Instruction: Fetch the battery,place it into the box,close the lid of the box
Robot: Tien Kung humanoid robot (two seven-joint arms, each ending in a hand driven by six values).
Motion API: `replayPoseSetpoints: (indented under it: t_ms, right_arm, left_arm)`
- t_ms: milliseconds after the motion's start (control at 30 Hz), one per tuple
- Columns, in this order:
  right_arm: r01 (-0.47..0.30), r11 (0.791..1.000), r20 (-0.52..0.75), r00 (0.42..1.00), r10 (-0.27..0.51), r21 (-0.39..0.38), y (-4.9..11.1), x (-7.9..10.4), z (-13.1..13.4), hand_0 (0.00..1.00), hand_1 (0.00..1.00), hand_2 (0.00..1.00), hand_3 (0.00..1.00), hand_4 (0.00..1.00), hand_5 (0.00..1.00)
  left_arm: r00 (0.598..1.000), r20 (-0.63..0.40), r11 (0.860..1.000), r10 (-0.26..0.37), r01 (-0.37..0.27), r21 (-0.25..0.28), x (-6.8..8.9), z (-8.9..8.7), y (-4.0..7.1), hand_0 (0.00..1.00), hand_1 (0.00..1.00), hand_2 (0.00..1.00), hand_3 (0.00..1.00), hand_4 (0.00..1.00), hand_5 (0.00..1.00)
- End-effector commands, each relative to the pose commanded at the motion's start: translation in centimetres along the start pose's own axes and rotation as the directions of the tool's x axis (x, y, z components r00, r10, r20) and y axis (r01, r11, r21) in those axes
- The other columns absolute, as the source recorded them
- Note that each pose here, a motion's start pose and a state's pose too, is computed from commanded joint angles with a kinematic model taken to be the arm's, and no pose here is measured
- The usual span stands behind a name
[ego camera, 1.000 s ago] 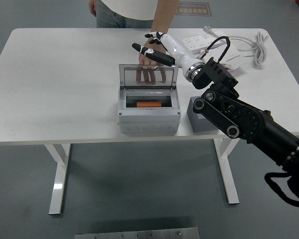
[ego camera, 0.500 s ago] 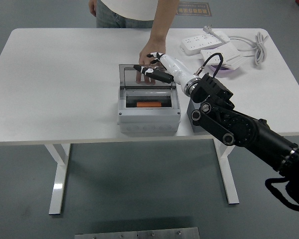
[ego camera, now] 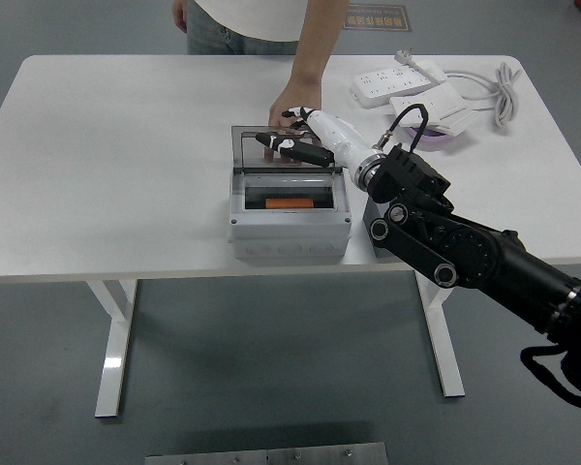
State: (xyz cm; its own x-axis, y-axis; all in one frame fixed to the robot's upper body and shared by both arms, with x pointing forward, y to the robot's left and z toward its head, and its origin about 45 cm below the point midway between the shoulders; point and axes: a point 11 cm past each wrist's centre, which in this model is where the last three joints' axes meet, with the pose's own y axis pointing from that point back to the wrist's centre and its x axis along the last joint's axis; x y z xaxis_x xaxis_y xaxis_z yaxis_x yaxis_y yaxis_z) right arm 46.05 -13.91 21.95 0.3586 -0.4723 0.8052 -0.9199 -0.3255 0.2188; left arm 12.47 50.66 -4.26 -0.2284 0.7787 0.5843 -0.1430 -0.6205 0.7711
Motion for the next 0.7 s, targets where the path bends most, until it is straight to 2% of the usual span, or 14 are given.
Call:
replayPoseSetpoints:
  t_ms: [167, 200, 367, 400, 567, 600, 700]
  right_arm:
    - [0.003, 1.0, -0.024, 1.0, -0.003, -0.004, 0.2, -0.1, -0.2, 0.914, 0.713, 0.734, 0.86, 0.998, 0.998]
    - [0.002, 1.0, -0.028, 1.0, -0.002, -0.004, 0.2, -0.1, -0.2, 0.662, 0.58, 0.646, 0.788, 0.998, 0.998]
    - [-0.006, 1.0, -0.048, 0.999, 0.006, -0.003, 0.3, 0.1, -0.5, 0.662, 0.58, 0.646, 0.788, 0.998, 0.998]
    - [-0.006, 1.0, -0.051, 0.999, 0.006, -0.003, 0.3, 0.1, -0.6, 0.357, 0.371, 0.468, 0.731, 0.998, 0.998]
    - [0.0, 1.0, -0.068, 0.998, 0.0, -0.002, 0.4, 0.0, -0.9, 0.357, 0.371, 0.468, 0.731, 0.998, 0.998]
    - [0.001, 1.0, -0.071, 0.998, -0.001, -0.002, 0.4, 0.0, -0.9, 0.274, 0.302, 0.386, 0.719, 0.998, 0.998]
    - [0.004, 1.0, -0.08, 0.997, -0.004, -0.002, 0.4, 0.0, -1.1, 0.274, 0.302, 0.386, 0.719, 0.998, 0.998]
  left_arm:
    - [1.0, -0.001, 1.0, 0.002, -0.002, 0.0, 0.0, -0.1, 0.0, 0.662, 0.755, 0.669, 0.706, 0.783, 0.668]
    - [1.0, -0.001, 1.0, 0.002, -0.002, 0.0, 0.0, -0.1, 0.0, 0.662, 0.755, 0.668, 0.705, 0.782, 0.665]
    - [1.0, -0.001, 1.0, 0.004, -0.004, 0.0, 0.0, -0.2, 0.0, 0.662, 0.755, 0.668, 0.705, 0.782, 0.665]
    - [1.0, -0.001, 1.0, 0.005, -0.005, 0.0, 0.0, -0.2, 0.0, 0.662, 0.755, 0.668, 0.701, 0.782, 0.663]
    - [1.0, 0.0, 1.0, 0.01, -0.01, 0.002, 0.1, -0.4, 0.0, 0.662, 0.755, 0.668, 0.701, 0.782, 0.663]
    - [1.0, 0.0, 1.0, 0.01, -0.01, 0.002, 0.1, -0.4, 0.0, 0.662, 0.755, 0.668, 0.701, 0.782, 0.659]
    - [1.0, 0.0, 1.0, 0.009, -0.009, 0.001, 0.1, -0.5, 0.0, 0.662, 0.755, 0.668, 0.701, 0.782, 0.659]
